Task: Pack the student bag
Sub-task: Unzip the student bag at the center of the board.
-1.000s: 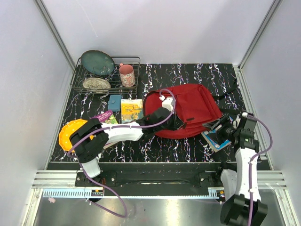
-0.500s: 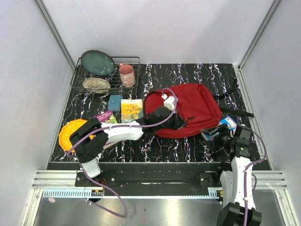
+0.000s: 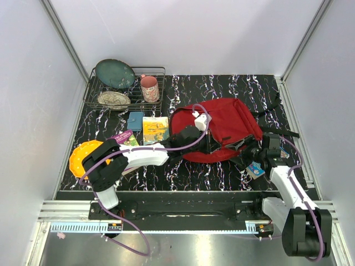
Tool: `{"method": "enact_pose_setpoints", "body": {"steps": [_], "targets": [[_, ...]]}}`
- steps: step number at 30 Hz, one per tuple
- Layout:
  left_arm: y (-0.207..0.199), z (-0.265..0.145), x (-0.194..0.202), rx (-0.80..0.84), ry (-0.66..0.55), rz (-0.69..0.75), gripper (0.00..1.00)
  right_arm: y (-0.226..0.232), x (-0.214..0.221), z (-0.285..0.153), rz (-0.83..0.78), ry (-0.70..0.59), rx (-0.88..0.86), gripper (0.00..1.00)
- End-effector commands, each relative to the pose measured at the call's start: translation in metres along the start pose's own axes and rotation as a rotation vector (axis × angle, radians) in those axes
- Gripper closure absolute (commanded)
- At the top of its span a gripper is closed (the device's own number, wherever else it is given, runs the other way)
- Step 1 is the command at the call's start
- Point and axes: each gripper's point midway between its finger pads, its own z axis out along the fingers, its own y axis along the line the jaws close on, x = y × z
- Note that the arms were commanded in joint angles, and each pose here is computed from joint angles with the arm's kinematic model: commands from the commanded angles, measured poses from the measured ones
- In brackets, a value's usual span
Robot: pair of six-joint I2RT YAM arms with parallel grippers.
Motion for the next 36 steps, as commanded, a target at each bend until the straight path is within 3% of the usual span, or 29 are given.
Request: {"method": "enact_pose_setpoints", "body": {"steps": [1,9,12,13,14,22,36], "targets": [[-0.037,-0.007,-0.029,0.133,-0.076,0.042,1.00,0.027,-0.027,0.009,0.002,-0.127,-0.074,0.30],[-0.044,-0.012,-0.029,0.171,-0.071,0.057,1.00,0.037,-0.045,0.024,-0.051,-0.147,-0.064,0.57],[-0.047,-0.013,-0.030,0.183,-0.071,0.075,1.00,0.045,-0.053,0.029,-0.094,-0.145,-0.056,0.83],[-0.047,-0.014,-0.030,0.184,-0.070,0.077,1.00,0.053,-0.057,0.029,-0.110,-0.154,-0.066,0.97],[-0.049,-0.015,-0.031,0.188,-0.071,0.079,1.00,0.054,-0.060,0.030,-0.125,-0.156,-0.061,1.00],[-0.039,-0.029,-0.026,0.152,-0.080,0.070,1.00,0.092,-0.102,0.019,-0.234,-0.323,-0.041,1.00],[-0.001,-0.062,-0.020,-0.019,-0.089,0.123,1.00,0.091,-0.190,0.024,-0.175,-0.376,-0.010,1.00]]}}
